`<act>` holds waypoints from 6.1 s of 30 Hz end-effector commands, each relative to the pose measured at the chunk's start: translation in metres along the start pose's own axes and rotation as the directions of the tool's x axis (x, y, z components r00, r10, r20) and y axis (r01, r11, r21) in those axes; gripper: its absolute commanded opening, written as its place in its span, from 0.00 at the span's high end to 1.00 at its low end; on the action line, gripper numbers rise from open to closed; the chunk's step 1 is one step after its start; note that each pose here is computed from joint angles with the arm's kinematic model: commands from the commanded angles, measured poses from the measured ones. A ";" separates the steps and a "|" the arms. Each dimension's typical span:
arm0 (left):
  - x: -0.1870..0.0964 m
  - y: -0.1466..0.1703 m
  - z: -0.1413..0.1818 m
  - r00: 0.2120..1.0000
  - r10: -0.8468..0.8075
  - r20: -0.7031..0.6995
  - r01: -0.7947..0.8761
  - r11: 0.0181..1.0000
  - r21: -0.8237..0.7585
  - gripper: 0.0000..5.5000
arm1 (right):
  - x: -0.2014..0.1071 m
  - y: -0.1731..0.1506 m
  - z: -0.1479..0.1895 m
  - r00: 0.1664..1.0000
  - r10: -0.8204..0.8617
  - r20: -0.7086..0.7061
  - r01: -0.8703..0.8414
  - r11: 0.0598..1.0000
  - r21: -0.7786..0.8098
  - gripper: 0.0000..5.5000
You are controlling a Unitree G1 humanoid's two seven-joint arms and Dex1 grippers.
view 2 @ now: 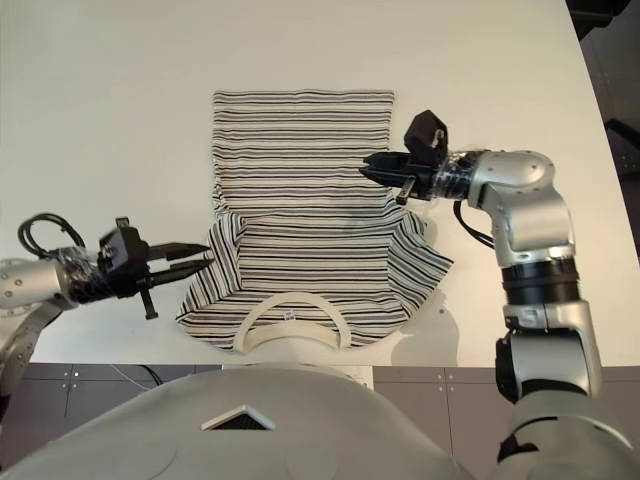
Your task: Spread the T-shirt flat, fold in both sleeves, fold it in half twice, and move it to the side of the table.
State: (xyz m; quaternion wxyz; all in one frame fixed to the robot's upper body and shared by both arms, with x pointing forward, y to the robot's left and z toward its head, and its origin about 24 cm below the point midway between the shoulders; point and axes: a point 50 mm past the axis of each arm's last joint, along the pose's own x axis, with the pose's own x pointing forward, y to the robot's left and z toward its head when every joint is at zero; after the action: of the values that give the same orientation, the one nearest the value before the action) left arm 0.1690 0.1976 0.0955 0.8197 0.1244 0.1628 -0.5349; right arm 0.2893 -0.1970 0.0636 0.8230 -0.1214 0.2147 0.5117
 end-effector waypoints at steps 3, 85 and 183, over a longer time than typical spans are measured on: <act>0.033 0.025 0.002 0.995 0.097 -0.014 -0.094 0.986 0.134 0.85 | 0.033 -0.024 -0.011 0.989 0.023 -0.149 -0.033 0.997 -0.069 0.87; 0.034 -0.040 -0.094 0.936 0.222 -0.272 -0.112 0.923 0.367 0.85 | -0.060 0.128 -0.040 0.909 -0.393 0.135 0.352 0.901 0.254 0.98; -0.012 -0.042 -0.067 0.994 0.016 -0.111 0.065 0.722 0.689 0.98 | -0.097 0.114 -0.067 0.977 0.110 -0.183 -0.201 0.761 -0.617 0.97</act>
State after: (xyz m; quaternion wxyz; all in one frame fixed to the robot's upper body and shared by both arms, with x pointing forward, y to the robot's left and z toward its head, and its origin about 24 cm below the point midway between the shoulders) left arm 0.1180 0.2173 0.0291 0.6980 0.4596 -0.0048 -0.5491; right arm 0.1311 -0.2479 0.0380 0.6811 -0.4156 0.0725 0.5984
